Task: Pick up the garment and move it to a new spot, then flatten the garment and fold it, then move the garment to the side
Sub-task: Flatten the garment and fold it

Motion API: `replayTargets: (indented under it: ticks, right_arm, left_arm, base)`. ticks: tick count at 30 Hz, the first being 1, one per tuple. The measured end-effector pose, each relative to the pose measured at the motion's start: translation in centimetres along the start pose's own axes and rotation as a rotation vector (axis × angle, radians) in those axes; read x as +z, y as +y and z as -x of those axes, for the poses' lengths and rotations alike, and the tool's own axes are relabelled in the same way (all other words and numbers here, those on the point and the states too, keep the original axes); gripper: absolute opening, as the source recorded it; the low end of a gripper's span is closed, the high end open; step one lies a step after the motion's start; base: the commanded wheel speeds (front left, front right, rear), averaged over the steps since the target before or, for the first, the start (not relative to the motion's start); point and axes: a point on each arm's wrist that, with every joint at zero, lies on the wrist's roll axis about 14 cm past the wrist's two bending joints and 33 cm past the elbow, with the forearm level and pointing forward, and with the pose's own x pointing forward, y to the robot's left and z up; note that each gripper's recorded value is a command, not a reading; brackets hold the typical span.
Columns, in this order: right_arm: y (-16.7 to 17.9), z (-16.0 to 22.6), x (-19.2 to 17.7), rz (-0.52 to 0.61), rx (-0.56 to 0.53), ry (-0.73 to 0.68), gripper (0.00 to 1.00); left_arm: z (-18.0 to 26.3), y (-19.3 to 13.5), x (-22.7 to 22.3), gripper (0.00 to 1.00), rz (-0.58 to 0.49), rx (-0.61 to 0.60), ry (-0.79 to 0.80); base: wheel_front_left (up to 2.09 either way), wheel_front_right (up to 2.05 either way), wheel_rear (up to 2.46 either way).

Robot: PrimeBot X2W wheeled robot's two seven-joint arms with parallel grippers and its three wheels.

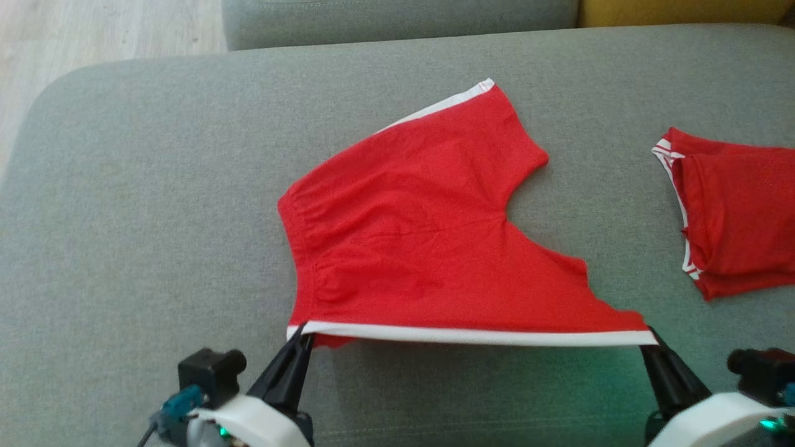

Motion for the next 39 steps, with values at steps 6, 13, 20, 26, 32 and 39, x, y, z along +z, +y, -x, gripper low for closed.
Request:
replayTargets:
  ticks: [6, 13, 20, 26, 32, 39]
  right_arm:
    - [0.3, 0.4, 1.3, 0.013, -0.006, 0.019, 0.0]
    - [0.1, -4.0, 4.4, 0.103, 0.035, 0.01, 0.0]
    - [1.3, -12.8, 9.9, 0.204, 0.122, -0.02, 0.0]
    - [3.6, -20.6, 11.1, 0.266, 0.202, 0.049, 0.0]
    - [5.5, -26.2, 9.4, 0.272, 0.249, 0.135, 0.0]
    - [6.2, -28.7, 7.8, 0.245, 0.27, 0.131, 1.0]
  left_arm:
    - [0.8, -0.3, 0.5, 0.0, 0.009, -0.002, 0.048]
    - [-1.7, 0.3, 0.5, 0.0, 0.012, -0.051, 0.122]
    - [-8.2, 2.5, 3.2, 0.0, -0.027, -0.086, 0.126]
    - [-12.7, 5.8, 4.4, 0.0, -0.036, -0.037, 0.1]
    - [-15.0, 8.7, 3.5, 0.0, -0.008, 0.02, 0.139]
    - [-15.6, 9.4, 0.8, 1.0, 0.018, 0.036, 0.2]
  base:
    - [0.0, 0.0, 0.0]
    - [0.0, 0.0, 0.0]
    - [0.0, 0.0, 0.0]
    - [0.0, 0.0, 0.0]
    - [0.0, 0.0, 0.0]
    - [0.0, 0.0, 0.0]
